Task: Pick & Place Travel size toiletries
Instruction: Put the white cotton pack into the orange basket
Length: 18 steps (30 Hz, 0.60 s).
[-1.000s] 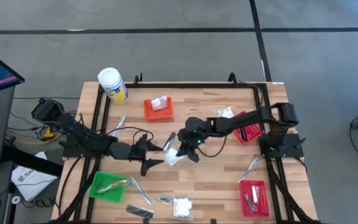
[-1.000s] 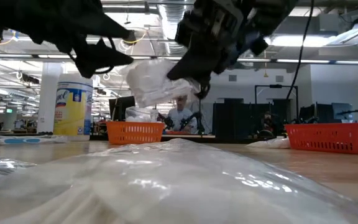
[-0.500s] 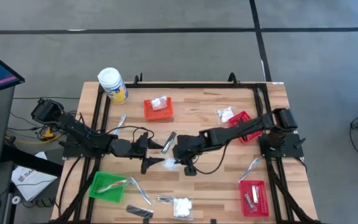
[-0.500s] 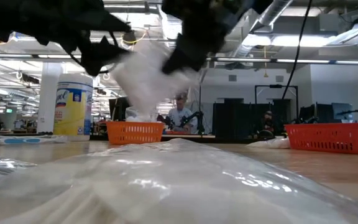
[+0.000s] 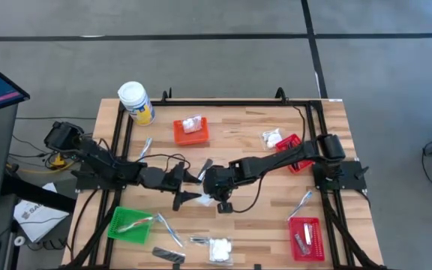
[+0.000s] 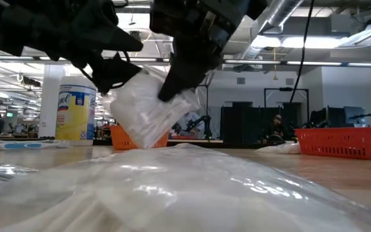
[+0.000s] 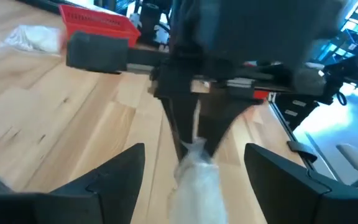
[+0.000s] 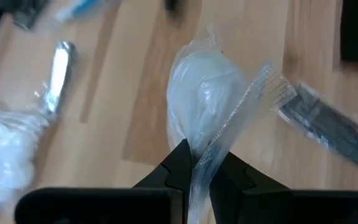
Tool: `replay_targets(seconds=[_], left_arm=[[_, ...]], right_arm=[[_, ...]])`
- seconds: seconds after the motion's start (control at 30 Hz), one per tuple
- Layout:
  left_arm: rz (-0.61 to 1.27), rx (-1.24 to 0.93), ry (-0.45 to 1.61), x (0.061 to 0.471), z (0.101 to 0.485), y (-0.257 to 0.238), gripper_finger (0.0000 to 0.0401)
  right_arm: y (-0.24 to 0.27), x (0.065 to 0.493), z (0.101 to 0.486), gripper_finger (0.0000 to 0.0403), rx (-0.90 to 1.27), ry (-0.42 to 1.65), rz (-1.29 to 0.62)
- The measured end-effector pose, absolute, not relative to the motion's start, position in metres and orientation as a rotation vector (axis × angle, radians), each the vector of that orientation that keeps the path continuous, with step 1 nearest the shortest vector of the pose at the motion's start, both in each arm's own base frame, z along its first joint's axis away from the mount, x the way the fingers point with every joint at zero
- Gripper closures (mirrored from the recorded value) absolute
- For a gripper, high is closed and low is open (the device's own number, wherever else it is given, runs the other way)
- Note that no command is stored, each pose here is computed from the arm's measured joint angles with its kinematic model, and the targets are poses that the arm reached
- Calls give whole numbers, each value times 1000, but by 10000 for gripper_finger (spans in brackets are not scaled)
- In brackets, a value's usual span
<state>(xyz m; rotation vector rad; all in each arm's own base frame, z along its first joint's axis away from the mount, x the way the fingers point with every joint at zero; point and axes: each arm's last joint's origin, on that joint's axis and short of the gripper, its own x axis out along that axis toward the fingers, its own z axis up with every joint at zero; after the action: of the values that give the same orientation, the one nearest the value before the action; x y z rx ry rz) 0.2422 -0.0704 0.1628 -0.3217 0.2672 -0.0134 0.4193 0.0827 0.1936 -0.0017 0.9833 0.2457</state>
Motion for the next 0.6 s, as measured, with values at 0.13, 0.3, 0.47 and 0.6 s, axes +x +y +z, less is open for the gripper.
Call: replay_targets(seconds=[0.13, 0.3, 0.47, 0.6], left_arm=[[-49, -338, 263, 248, 159, -68, 131], [-89, -368, 267, 254, 154, -67, 132], [-83, -377, 297, 257, 148, -67, 132], [-84, -381, 289, 258, 150, -67, 142]], right_arm=[[83, 418, 193, 367, -2, 992, 246], [83, 418, 193, 367, -3, 992, 246], [83, 418, 193, 367, -2, 992, 246], [83, 418, 193, 367, 2, 994, 244]])
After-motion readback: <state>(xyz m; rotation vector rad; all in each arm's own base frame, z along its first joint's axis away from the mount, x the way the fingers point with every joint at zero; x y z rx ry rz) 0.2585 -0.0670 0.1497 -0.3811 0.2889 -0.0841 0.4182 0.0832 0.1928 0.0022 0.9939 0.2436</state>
